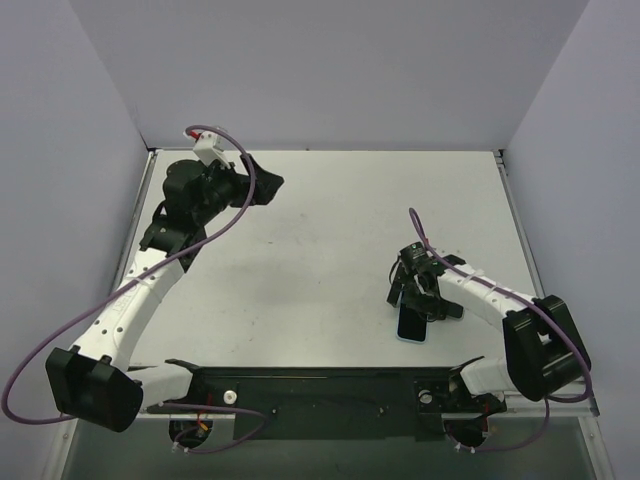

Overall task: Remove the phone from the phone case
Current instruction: Pick up the phone at the center of the board, then adjust the phone.

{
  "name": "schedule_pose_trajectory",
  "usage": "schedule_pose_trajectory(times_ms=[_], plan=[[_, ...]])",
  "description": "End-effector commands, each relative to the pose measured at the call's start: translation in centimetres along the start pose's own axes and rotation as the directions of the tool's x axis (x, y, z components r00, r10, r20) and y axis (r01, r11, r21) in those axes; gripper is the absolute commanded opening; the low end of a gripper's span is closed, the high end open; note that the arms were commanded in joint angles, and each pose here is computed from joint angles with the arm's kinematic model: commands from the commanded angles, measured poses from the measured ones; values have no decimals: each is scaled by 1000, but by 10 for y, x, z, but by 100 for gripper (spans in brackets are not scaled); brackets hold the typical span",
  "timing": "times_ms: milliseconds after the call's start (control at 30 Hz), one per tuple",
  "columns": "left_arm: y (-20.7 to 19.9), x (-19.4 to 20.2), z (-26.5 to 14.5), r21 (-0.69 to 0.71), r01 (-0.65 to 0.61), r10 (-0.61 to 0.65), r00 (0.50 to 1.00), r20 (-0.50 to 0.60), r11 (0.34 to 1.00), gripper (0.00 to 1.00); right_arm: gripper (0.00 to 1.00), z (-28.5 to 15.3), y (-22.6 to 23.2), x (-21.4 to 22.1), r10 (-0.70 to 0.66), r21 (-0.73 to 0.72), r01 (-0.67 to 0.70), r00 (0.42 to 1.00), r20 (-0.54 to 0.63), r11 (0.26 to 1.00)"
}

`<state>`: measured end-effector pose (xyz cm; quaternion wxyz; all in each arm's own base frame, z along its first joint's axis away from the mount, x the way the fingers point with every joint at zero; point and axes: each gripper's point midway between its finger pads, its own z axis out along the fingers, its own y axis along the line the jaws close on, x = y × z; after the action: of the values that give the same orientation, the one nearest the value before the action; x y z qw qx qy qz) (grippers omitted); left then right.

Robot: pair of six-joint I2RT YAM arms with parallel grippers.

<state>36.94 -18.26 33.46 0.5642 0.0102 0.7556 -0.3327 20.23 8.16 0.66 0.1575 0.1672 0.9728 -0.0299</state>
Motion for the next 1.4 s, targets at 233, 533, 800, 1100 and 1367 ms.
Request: schedule_pose_trajectory(times_ms=[233,533,800,1100,1367], plan=[[-21,-7,-4,105,-20,20,1000,2,994,93,68,10,-1,7,-10,37,12,998,-55,999],[-29,-3,-4,152,-17,19,1000,-12,988,93,20,7,15,2,-46,-4,46,999,-17,999],[-46,7,2,260,6,7,999,-49,966,84,0,-20,35,-19,116,-188,-104,992,52,977],[-71,48,17,329,40,20,984,-178,944,79,0,-69,63,-64,432,-528,-354,901,27,772],[-109,99,19,409,41,81,958,-275,911,90,0,-140,111,-125,691,-799,-502,706,-156,332]])
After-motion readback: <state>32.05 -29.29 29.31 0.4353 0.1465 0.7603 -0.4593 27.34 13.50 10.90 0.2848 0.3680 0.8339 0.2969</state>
